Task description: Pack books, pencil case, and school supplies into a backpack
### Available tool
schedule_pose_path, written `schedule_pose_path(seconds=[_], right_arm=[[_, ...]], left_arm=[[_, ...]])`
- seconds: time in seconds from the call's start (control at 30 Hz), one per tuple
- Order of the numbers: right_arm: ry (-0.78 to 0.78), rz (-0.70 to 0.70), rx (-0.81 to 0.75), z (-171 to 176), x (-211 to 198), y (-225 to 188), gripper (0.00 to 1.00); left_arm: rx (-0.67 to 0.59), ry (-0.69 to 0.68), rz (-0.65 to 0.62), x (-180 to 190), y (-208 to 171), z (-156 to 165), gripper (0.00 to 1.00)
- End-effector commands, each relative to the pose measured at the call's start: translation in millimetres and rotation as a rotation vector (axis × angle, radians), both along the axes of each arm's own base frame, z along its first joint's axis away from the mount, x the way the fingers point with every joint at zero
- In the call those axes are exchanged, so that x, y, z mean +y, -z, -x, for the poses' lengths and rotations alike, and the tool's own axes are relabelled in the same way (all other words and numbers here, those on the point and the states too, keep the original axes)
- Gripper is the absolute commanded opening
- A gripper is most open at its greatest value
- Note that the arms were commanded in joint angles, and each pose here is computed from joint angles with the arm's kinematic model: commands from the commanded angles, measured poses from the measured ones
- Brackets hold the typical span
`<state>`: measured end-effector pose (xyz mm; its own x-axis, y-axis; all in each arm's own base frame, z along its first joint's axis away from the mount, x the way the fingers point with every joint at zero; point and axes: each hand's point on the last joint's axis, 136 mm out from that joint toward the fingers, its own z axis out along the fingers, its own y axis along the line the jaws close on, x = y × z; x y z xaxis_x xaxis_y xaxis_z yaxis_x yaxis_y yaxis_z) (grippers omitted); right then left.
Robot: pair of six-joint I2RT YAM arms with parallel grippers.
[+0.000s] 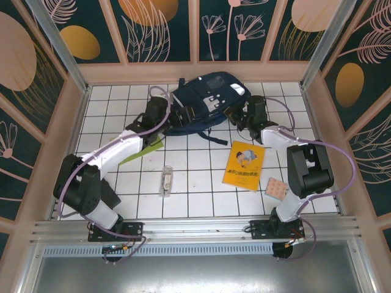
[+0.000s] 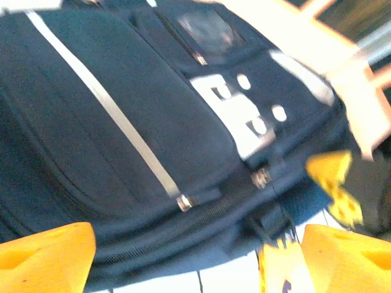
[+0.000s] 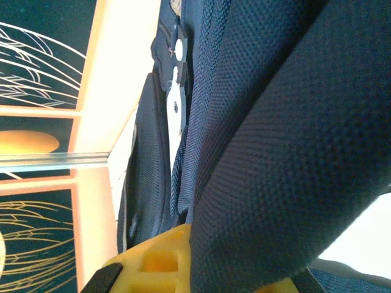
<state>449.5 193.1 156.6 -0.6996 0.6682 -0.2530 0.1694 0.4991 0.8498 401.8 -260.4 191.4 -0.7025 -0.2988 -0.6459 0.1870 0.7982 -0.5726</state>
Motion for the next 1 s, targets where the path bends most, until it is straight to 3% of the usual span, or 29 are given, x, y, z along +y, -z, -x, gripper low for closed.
schedule_pose_path(seconds=[0.0, 0.2, 0.43, 0.83, 0.97], right_arm=[[0.023, -0.067, -0.089, -17, 10, -42, 0.0], [0.056, -0.062, -0.095, -21, 11, -58, 0.0], [0.068, -0.083, -0.084, -21, 14, -57, 0.0], [0.028, -0.158, -0.066, -14, 24, -59, 0.0], [0.009, -0.189, -0.035, -5, 29, -49, 0.0]], left_arm=[[0.065, 0.067, 0.041, -17, 26, 27, 0.8], [0.008, 0.171, 0.025, -61, 32, 47, 0.78], [-0.047, 0.245, 0.036, -107, 45, 46, 0.74], [-0.167, 0.018, -0.09, -100, 81, -13, 0.7], [-0.244, -0.025, -0.095, -99, 77, -26, 0.69]])
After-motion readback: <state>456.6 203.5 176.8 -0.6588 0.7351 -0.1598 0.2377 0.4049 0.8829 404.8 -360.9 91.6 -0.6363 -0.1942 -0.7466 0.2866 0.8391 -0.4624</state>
